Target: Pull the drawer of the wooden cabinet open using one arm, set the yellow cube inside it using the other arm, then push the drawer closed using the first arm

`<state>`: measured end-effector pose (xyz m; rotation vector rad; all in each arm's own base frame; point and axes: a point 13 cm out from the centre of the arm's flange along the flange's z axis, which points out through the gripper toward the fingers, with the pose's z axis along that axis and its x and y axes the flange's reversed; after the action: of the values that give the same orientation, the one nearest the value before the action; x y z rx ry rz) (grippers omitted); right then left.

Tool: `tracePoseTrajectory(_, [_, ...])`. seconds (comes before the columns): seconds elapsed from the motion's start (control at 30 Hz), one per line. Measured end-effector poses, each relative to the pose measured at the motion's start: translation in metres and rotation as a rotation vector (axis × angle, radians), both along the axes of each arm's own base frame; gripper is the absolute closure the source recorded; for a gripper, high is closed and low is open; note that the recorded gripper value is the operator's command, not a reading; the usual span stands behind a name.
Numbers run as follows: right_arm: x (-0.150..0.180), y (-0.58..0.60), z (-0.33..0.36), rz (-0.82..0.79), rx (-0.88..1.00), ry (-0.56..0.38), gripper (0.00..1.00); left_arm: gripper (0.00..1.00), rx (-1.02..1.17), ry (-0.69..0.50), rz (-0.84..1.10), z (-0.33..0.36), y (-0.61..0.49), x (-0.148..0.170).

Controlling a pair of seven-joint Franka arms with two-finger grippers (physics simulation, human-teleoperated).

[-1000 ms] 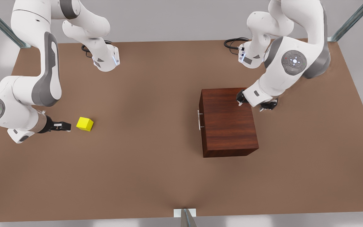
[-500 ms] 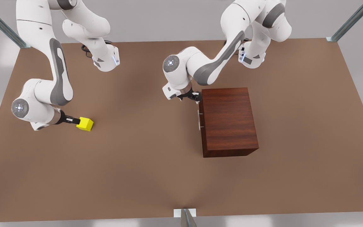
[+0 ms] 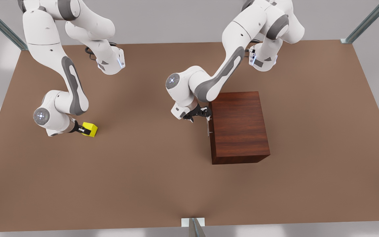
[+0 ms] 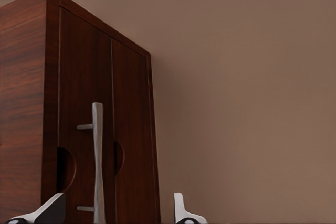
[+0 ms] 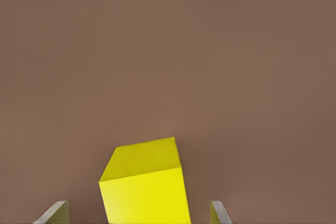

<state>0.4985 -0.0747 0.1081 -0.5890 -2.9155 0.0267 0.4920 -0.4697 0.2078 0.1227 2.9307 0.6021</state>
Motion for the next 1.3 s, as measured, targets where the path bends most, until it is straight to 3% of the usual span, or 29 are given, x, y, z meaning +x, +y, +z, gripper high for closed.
tracePoseTrajectory(0.57, [-0.018,0.003,-0.046,-0.019,-0.02,-0.026,0.0,0.0,0.028,-0.065,0.111,-0.041,0.006,0.005])
tracePoseTrajectory(1.07, [-0.012,0.0,-0.057,-0.019,-0.031,-0.056,0.01,0.0,-0.035,-0.129,0.161,-0.04,-0.015,0.009])
tracePoseTrajectory(1.3, [-0.012,-0.003,-0.056,-0.026,-0.032,-0.058,0.13,0.0,-0.057,-0.15,0.194,-0.036,-0.021,0.009])
